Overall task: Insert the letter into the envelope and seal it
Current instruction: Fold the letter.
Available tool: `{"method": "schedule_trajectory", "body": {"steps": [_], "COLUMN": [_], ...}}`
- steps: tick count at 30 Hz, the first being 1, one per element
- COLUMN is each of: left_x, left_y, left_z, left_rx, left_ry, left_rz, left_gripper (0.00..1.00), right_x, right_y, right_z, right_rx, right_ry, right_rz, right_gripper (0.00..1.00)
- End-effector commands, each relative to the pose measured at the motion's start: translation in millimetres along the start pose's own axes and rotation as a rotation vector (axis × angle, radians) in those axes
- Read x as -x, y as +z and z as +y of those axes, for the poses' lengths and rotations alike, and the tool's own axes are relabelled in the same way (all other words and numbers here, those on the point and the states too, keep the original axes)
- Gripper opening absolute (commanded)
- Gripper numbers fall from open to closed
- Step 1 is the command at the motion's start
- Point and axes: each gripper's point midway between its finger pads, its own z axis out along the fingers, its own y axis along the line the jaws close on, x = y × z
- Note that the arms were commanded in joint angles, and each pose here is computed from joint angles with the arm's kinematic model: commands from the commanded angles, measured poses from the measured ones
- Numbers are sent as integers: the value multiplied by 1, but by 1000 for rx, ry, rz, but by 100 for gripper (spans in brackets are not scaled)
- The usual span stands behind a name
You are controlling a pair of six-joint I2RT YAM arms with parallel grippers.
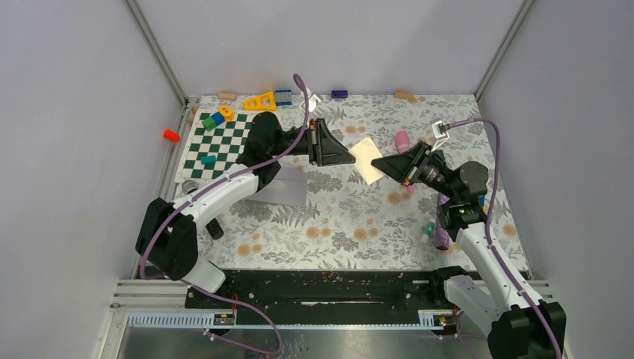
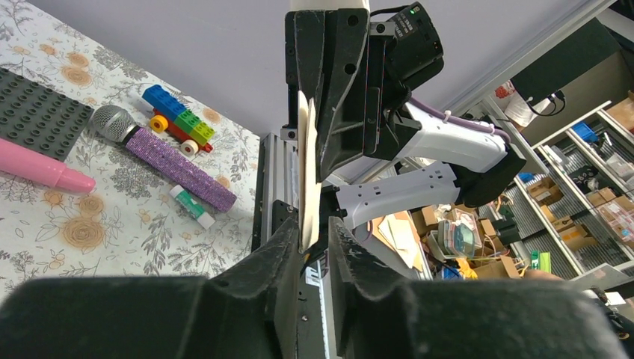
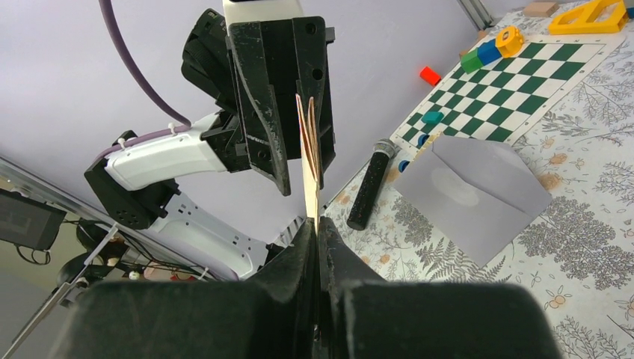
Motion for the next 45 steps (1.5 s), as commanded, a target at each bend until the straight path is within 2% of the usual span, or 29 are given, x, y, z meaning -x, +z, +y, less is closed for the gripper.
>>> {"method": "schedule_trajectory", "body": {"steps": [1, 4, 6, 7, 8, 11, 13, 14, 18, 24, 31, 35, 45], "left_x": [20, 21, 21, 21, 21, 15, 9, 5, -11, -25, -36, -38, -38], "left_y": [2, 2, 3, 3, 3, 2, -1, -3, -9, -14, -13, -12, -13], "left_z": [-17, -16, -15, -15, -15, -9, -6, -5, -4, -15, -25, -25, -20], "left_rx": [-53, -52, -51, -51, -50, -20, 3, 16, 36, 8, -10, -8, 23], "left_ry": [96, 91, 87, 88, 85, 75, 86, 93, 131, 175, 221, 224, 238], "left_rz": [-23, -21, -19, -19, -16, 7, 30, 44, 126, 198, 240, 245, 240], "left_gripper": [15, 0, 0, 0, 0, 0, 0, 0, 0, 0, 0, 0, 0], "right_x": [0, 0, 0, -1, 0, 0, 2, 2, -7, -28, -40, -45, -75], "right_y": [-1, -1, -1, -1, -1, -2, -1, -1, -3, -6, -10, -12, -19], "right_z": [15, 15, 17, 18, 19, 29, 33, 33, 36, 26, 8, 14, 25], "right_rx": [55, 56, 62, 66, 71, 108, 107, 98, 126, 165, 108, 144, 190], "right_ry": [-51, -49, -49, -51, -54, -105, -152, -169, -201, -129, -154, -152, -183], "right_rz": [9, 11, 11, 13, 12, 36, 63, 85, 177, 314, 337, 350, 450], "right_gripper": [0, 0, 1, 6, 18, 61, 79, 83, 83, 76, 75, 75, 64]}}
